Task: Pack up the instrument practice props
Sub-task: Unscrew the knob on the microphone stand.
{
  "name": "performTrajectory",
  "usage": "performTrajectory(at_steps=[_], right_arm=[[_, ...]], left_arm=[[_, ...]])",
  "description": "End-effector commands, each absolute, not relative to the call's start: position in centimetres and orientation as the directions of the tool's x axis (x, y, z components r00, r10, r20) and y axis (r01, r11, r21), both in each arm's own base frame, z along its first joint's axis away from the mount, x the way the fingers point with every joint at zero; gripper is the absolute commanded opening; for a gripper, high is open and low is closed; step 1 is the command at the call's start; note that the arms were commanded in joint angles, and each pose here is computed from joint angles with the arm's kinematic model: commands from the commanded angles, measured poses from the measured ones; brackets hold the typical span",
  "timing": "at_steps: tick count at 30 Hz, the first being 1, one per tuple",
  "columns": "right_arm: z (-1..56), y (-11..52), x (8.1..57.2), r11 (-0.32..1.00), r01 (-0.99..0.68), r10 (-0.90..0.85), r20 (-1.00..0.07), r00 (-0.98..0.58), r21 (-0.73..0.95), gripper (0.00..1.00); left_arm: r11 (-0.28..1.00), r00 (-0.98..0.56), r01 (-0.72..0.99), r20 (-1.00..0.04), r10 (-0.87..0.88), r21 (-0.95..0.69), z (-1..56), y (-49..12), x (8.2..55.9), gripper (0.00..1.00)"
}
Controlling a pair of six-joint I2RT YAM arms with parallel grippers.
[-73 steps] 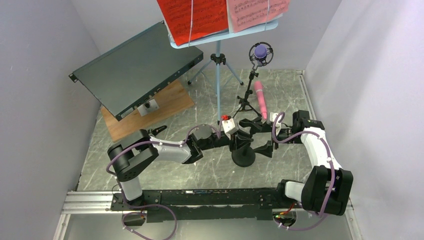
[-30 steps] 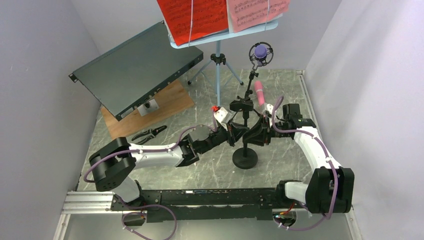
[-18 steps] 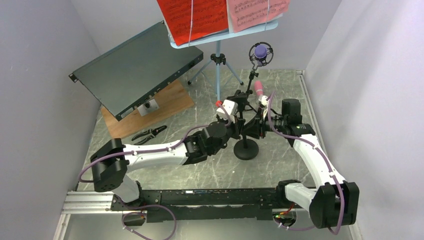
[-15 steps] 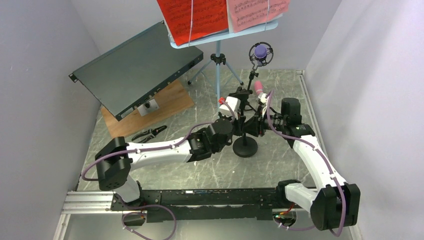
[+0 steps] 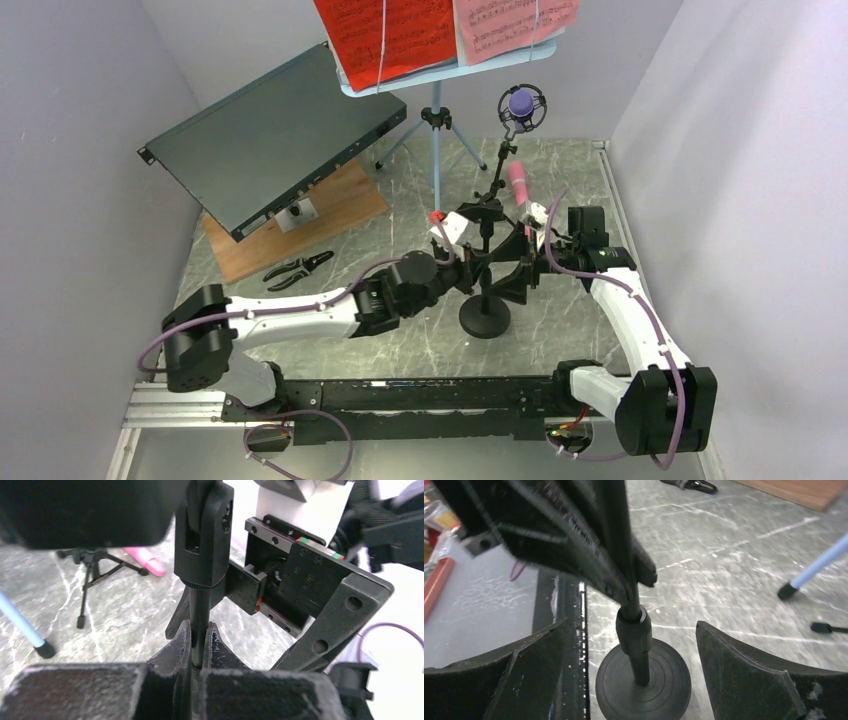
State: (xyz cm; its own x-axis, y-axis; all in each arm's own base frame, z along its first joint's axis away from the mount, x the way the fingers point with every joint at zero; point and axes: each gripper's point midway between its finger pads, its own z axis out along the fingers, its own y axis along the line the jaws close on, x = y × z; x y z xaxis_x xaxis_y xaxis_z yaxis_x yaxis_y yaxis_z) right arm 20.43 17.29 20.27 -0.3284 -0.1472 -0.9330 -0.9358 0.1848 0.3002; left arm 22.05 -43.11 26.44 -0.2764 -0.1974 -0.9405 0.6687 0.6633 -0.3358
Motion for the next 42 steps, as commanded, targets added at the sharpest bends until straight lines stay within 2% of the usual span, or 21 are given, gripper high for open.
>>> performTrajectory(at_steps=[1,10,18,21,24,26,28,31,35,38,42], right_arm=[[22.8,18.0,18.1,0.018,-0.979,-0.065,-0.976,-0.206,0.205,0.99],[23.1,18.3,17.4,-0.033,-0.974,-0.018,-0.975,-0.223,0.224,0.95],[22.8,18.7,17.6,-0.045,-0.964,-0.029,-0.965,-0.261,0.263,0.77],[22.9,18.7,17.7,-0.04,-0.966,-0.033,-0.966,-0.256,0.257,0.66],[22.6,18.6,18.2,-0.009,-0.966,-0.054,-0.964,-0.259,0.26,0.32],[22.3,18.4,19.0,0.033,-0.965,-0.077,-0.962,-0.262,0.26,0.16],[21.5,18.1,20.7,0.134,-0.952,-0.114,-0.95,-0.29,0.275,0.01],[20.4,17.1,24.2,0.349,-0.89,-0.129,-0.926,-0.355,0.293,0.0],[19.1,15.0,28.2,0.593,-0.753,-0.097,-0.903,-0.419,0.286,0.0],[18.7,14.0,29.6,0.686,-0.662,-0.046,-0.89,-0.454,0.302,0.0],[18.5,14.1,29.8,0.695,-0.652,-0.038,-0.89,-0.455,0.304,0.0]], left_arm=[[0.365,-0.203,0.857,-0.89,-0.408,-0.363,35.8,-42.0,19.1,0.0],[0.158,-0.178,0.95,-0.881,-0.438,-0.271,36.3,-41.5,17.5,0.0],[0.073,-0.204,0.963,-0.881,-0.428,-0.258,35.6,-42.2,17.6,0.0],[0.078,-0.204,0.963,-0.888,-0.411,-0.257,35.3,-42.3,17.7,0.0],[0.097,-0.204,0.959,-0.887,-0.414,-0.266,35.2,-42.1,17.9,0.0],[0.124,-0.211,0.95,-0.879,-0.427,-0.288,35.2,-41.9,18.4,0.0],[0.177,-0.226,0.925,-0.862,-0.455,-0.336,35.3,-41.4,19.5,0.0],[0.292,-0.245,0.861,-0.842,-0.481,-0.417,35.0,-41.3,21.0,0.0],[0.577,-0.233,0.673,-0.874,-0.426,-0.462,33.2,-42.0,23.4,0.0],[0.693,-0.228,0.564,-0.891,-0.394,-0.45,33.0,-42.7,24.2,0.0],[0.758,-0.229,0.493,-0.904,-0.36,-0.427,32.5,-43.2,24.8,0.0]])
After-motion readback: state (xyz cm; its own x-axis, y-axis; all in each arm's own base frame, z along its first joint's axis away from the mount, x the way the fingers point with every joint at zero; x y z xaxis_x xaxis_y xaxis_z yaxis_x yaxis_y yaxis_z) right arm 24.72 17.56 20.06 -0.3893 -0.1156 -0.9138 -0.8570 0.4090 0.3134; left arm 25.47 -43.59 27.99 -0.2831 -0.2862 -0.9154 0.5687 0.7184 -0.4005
